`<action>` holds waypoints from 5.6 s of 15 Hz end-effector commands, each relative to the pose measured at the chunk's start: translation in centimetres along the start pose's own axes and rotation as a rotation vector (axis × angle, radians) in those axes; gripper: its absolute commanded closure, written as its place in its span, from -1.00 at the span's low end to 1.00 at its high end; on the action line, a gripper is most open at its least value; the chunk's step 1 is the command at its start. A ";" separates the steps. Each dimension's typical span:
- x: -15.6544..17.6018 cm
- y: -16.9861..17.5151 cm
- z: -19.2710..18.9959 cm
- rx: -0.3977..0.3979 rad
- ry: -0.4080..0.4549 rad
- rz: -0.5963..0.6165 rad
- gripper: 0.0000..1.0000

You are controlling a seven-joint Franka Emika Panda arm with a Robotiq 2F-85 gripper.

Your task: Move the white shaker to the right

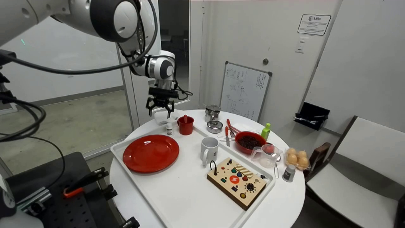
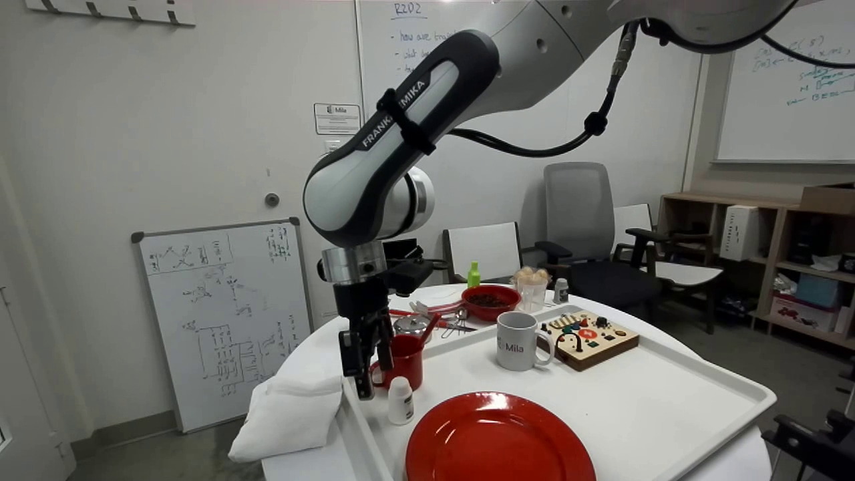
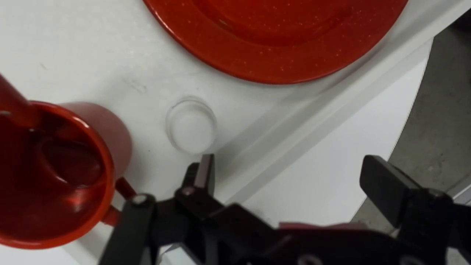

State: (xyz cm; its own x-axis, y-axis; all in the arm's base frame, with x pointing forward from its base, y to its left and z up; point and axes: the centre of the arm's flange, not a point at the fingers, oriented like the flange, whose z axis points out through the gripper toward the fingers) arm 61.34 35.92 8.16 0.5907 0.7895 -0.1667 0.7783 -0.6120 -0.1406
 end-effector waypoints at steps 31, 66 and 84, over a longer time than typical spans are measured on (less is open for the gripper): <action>1.2 5.1 2.8 -0.053 -0.129 0.167 -1.00; -10.8 6.6 -7.5 -0.106 -0.271 0.497 0.81; -9.0 14.8 -2.4 -0.065 -0.090 0.989 0.81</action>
State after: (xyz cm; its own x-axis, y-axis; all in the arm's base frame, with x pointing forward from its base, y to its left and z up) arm 66.08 20.44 11.26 0.9495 0.0432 -0.3109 0.0979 -0.9819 0.1624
